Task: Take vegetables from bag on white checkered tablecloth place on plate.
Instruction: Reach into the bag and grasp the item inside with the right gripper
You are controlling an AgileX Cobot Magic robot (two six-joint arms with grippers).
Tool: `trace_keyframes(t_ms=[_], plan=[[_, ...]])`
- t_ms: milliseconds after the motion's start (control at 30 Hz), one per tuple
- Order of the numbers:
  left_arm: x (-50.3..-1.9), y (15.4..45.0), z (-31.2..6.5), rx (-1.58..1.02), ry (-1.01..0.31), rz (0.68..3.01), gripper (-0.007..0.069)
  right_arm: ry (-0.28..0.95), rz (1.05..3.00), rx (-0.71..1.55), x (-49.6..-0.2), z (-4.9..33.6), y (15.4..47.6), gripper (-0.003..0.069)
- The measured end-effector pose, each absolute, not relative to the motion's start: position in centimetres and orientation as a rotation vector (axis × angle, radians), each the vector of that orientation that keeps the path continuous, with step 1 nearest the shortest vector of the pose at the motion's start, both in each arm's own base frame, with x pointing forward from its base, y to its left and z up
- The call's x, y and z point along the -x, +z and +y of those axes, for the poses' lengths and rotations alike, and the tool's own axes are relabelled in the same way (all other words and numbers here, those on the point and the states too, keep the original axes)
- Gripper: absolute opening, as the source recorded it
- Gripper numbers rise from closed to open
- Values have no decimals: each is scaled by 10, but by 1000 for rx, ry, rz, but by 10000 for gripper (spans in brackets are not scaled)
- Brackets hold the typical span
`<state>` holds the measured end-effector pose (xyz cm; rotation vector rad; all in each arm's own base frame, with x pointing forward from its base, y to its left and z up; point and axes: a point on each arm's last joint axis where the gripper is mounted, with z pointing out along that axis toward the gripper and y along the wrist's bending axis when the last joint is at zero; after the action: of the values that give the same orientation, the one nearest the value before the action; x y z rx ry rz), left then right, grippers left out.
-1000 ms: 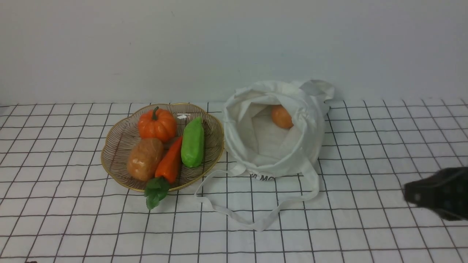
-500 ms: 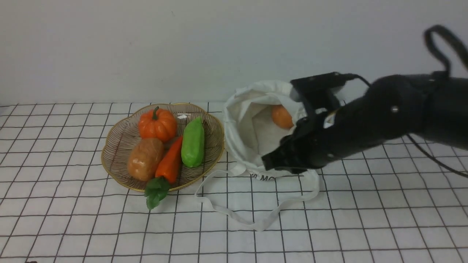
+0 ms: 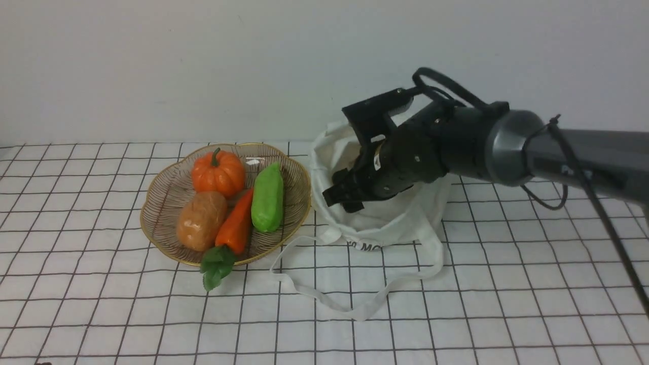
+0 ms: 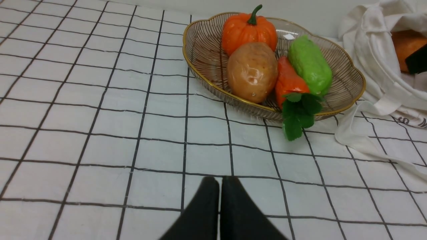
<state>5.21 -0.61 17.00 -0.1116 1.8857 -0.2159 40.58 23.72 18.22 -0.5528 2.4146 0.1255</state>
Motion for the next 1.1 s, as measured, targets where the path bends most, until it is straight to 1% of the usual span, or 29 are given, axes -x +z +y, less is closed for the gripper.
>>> trace_keyframes(t_ms=[33, 67, 133, 233, 300, 367, 500, 567, 667, 900, 1033, 1100], plan=[[-52, 170, -6, 112, -216, 1886, -8, 104, 2416, 532, -410, 234, 180, 529], [-52, 170, -6, 112, -216, 1886, -8, 79, 2423, 433, -418, 226, 178, 566], [-52, 170, -6, 112, -216, 1886, -8, 58, 2423, 344, -426, 216, 178, 587], [-52, 170, -6, 112, -216, 1886, -8, 55, 2409, 153, -438, 199, 179, 602], [-52, 170, -6, 112, -216, 1886, -8, 66, 2396, 62, -443, 192, 179, 603], [-52, 170, -6, 112, -216, 1886, -8, 79, 2378, 18, -446, 190, 177, 603], [-52, 170, -6, 112, -216, 1886, -8, 132, 2334, 1, -451, 193, 172, 603], [-52, 170, -6, 112, -216, 1886, -8, 139, 2330, 2, -452, 195, 167, 603], [-52, 170, -6, 112, -216, 1886, -8, 131, 2327, 24, -454, 195, 159, 603], [-52, 170, -6, 112, -216, 1886, -8, 68, 2325, 116, -458, 196, 139, 596], [-52, 170, -6, 112, -216, 1886, -8, 85, 2314, 132, -458, 197, 138, 591], [-52, 170, -6, 112, -216, 1886, -8, 114, 2296, 149, -459, 200, 140, 589]])
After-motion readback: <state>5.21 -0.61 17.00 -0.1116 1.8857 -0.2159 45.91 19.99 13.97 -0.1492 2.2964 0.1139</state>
